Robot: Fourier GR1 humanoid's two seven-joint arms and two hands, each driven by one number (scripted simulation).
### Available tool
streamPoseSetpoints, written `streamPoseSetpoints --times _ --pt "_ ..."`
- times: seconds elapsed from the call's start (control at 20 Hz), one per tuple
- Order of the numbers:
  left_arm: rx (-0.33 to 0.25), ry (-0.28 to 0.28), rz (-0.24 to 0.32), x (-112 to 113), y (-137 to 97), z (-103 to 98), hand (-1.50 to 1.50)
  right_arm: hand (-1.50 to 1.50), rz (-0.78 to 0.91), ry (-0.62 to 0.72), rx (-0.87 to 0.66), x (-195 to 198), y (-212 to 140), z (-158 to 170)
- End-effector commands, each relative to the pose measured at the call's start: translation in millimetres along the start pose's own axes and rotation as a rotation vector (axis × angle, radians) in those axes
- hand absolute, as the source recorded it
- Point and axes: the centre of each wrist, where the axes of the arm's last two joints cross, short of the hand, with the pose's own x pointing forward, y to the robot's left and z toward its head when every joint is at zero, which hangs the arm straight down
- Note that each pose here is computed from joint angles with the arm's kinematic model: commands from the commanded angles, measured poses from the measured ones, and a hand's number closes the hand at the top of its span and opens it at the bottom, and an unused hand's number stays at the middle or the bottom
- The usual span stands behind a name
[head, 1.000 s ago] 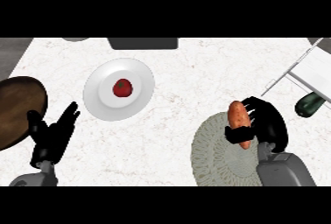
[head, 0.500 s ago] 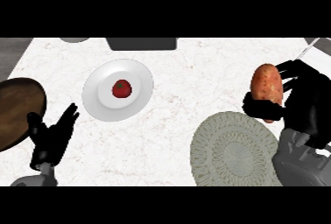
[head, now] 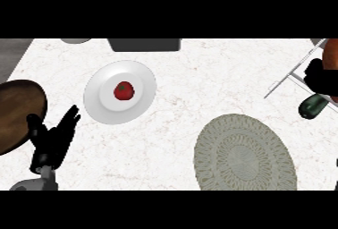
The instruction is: Pick the sweet potato from the placemat and place it in the tiered shelf
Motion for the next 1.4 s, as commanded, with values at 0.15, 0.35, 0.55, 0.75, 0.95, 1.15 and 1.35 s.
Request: streamPoseSetpoints --times 0.15,0.35,0.55,0.75,0.95,1.15,1.35 --pt "-0.024 0.047 0.009 -4.3 -10.2 -2.4 0.00 1.50 0.056 0.222 -0.056 23.3 -59.5 -54.9" --pt "-0.016 0.037 0.000 -20.6 -15.3 0.8 0.00 1.50 0.055 0.231 -0.083 15.6 -80.2 -80.5" --pt "-0.011 0.037 -0.001 4.3 9.3 -5.0 0.00 1.50 0.080 0.214 -0.074 -1.3 -101.6 -110.9" --pt "-0.025 0.026 0.021 4.6 -13.0 -0.9 0.00 1.50 0.121 0.220 -0.022 -17.5 -103.7 -141.1" --pt "-0.004 0.043 0.013 -8.2 -11.6 8.2 0.00 1.50 0.162 0.233 0.045 -34.5 -103.0 -155.1" --pt "-0.021 0.021 0.012 -5.6 -5.6 -1.3 0.00 1.50 0.174 0.215 0.047 -51.4 -104.4 -169.5" --pt "-0.022 0.028 0.019 -12.5 1.2 9.9 0.00 1.50 0.201 0.224 0.027 -64.5 -89.9 -187.7"
